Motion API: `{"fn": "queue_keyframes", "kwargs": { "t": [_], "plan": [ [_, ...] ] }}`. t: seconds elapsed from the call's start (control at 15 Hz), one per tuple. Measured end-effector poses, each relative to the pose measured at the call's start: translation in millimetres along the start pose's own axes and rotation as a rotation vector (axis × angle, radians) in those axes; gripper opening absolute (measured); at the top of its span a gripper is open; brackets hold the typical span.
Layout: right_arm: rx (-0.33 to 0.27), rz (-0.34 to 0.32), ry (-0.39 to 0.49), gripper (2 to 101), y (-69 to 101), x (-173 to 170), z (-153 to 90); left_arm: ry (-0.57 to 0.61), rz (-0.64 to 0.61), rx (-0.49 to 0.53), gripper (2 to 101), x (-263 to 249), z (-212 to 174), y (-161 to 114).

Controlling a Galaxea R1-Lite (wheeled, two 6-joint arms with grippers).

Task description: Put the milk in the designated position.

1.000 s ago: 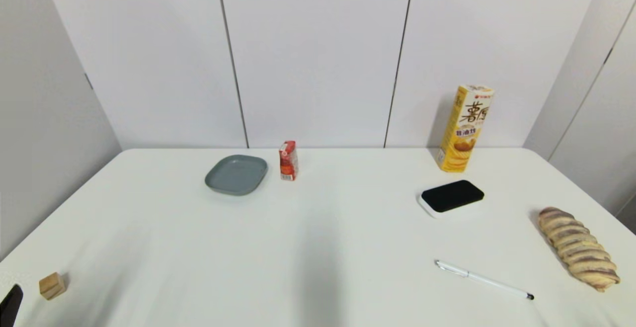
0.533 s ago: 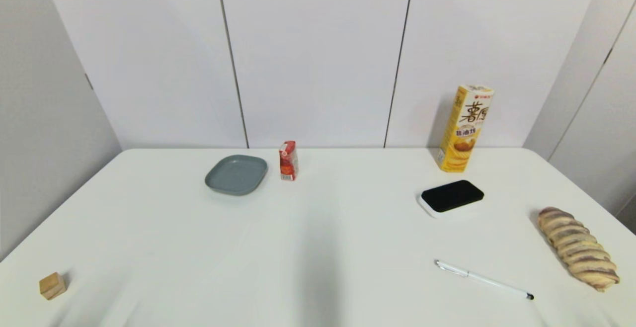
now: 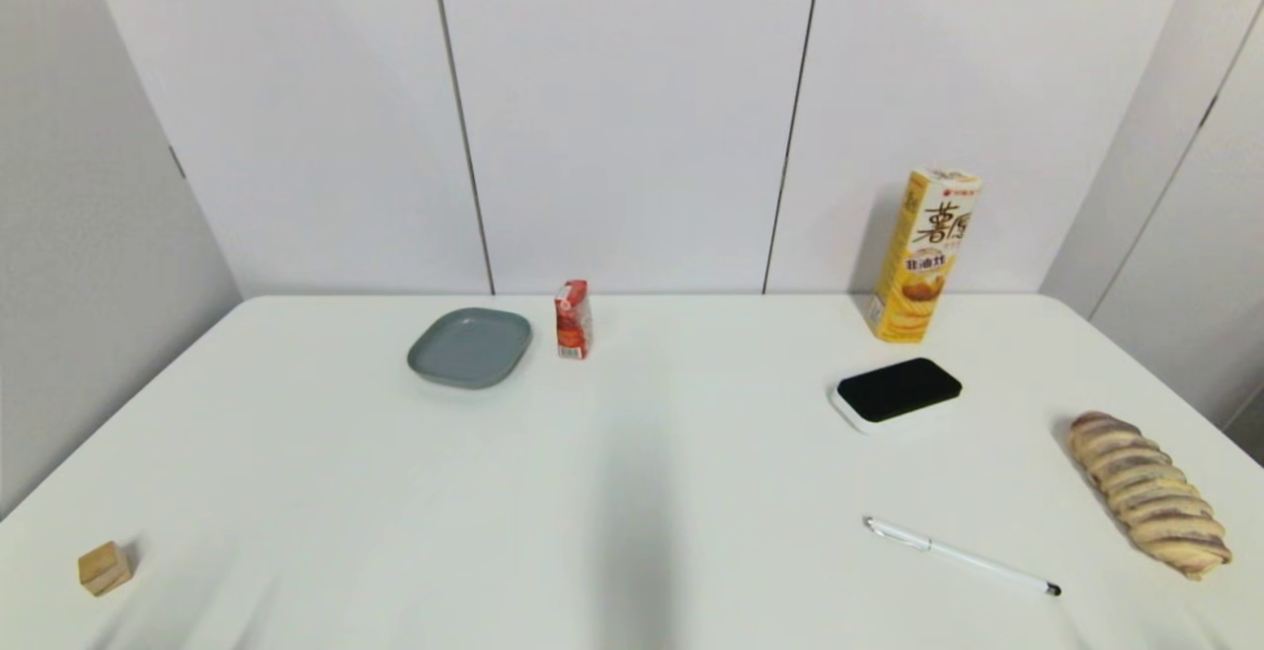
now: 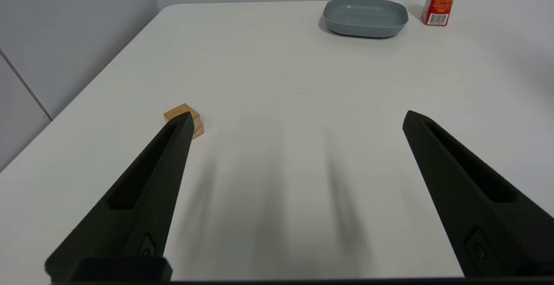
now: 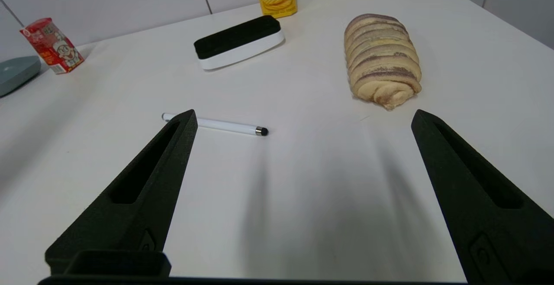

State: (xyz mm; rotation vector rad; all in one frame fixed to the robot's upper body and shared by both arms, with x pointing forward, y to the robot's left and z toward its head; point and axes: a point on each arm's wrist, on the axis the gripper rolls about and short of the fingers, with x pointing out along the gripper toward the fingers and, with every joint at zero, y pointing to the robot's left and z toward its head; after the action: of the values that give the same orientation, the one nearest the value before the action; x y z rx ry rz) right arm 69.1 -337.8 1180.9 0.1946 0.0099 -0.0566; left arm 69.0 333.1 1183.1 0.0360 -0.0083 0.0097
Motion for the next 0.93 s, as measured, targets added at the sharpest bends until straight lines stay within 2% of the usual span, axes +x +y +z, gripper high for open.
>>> {"fn": "queue_keyframes", "kwargs": {
  "t": [0.2,0.93],
  "plan": [
    [0.0,0.0,0.0,98.0,0.0,0.0,0.0,-0.001,0.001,-0.037,97.8,-0.1,0.0,0.0],
    [0.0,0.0,0.0,97.9,0.0,0.0,0.0,-0.001,0.0,-0.037,97.8,-0.1,0.0,0.0]
  ]
}}
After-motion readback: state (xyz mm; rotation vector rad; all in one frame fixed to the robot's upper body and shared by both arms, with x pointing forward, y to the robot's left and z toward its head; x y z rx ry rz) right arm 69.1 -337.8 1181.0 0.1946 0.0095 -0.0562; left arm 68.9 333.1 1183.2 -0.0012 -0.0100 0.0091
